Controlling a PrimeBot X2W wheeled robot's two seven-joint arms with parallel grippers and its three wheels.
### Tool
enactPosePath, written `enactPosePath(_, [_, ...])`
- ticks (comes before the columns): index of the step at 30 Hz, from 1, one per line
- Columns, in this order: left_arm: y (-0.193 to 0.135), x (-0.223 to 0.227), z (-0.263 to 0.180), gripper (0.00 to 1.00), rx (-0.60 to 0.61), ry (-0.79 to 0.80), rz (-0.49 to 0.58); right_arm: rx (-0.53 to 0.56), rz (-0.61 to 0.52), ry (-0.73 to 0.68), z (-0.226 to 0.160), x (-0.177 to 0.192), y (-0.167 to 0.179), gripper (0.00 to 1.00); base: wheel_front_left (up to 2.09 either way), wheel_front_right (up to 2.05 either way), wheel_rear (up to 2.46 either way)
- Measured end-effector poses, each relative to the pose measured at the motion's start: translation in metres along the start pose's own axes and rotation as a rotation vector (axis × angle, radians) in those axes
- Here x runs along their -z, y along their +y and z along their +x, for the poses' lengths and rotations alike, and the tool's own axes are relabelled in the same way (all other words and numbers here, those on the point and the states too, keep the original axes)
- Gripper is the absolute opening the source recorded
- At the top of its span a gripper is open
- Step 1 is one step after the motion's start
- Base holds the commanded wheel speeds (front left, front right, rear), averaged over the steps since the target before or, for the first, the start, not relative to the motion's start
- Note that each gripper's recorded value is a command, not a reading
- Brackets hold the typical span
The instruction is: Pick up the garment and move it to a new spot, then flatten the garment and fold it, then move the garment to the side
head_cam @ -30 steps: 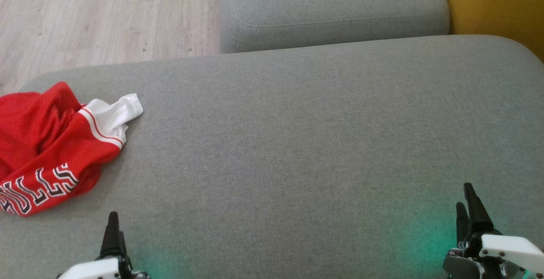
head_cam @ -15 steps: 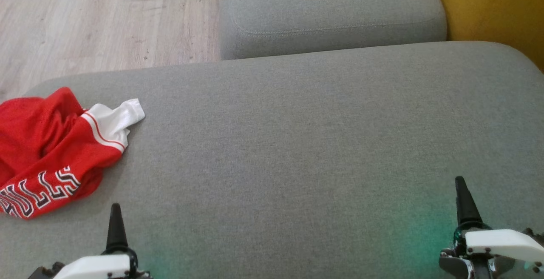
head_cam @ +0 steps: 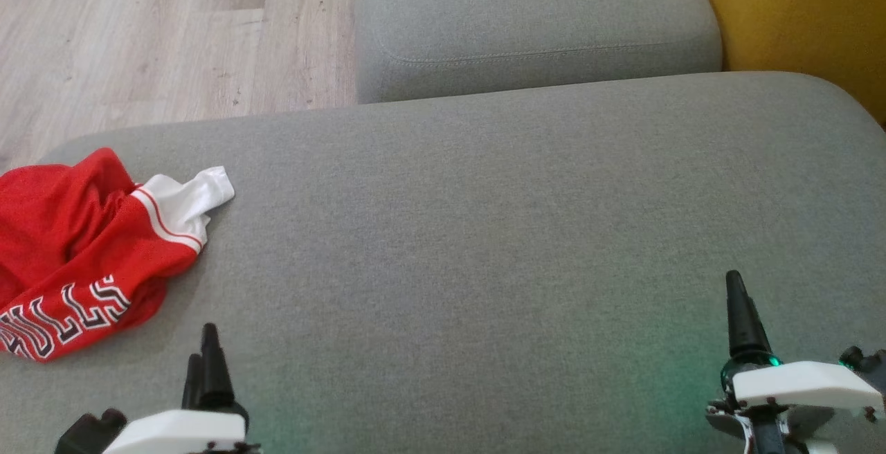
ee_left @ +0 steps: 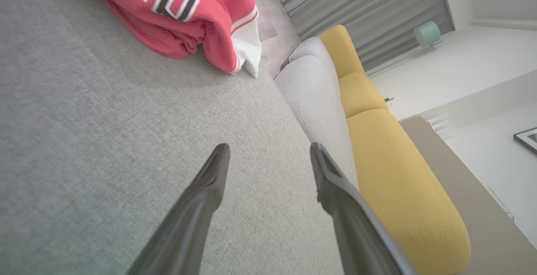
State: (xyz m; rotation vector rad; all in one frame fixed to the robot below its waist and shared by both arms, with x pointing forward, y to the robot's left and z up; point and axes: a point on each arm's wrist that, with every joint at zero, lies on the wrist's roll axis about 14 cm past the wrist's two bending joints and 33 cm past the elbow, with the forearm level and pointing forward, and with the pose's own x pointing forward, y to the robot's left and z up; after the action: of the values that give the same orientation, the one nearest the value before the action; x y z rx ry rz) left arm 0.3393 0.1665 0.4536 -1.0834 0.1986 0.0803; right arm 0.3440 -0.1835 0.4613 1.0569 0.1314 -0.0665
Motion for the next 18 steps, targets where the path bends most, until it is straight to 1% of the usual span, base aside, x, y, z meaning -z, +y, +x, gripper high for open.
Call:
enactPosePath(10, [-0.01, 0.006, 0.0, 1.0, 0.02, 0.004, 0.151, -0.045, -0.134, -0.012, 0.001, -0.001, 0.014, 1.0, 0.0, 0.0, 0.0])
enactPosePath(18, [-0.021, 0.008, 0.0, 1.0, 0.052, -0.011, 0.265, -0.056, -0.238, -0.025, -0.002, -0.001, 0.016, 1.0, 0.0, 0.0, 0.0])
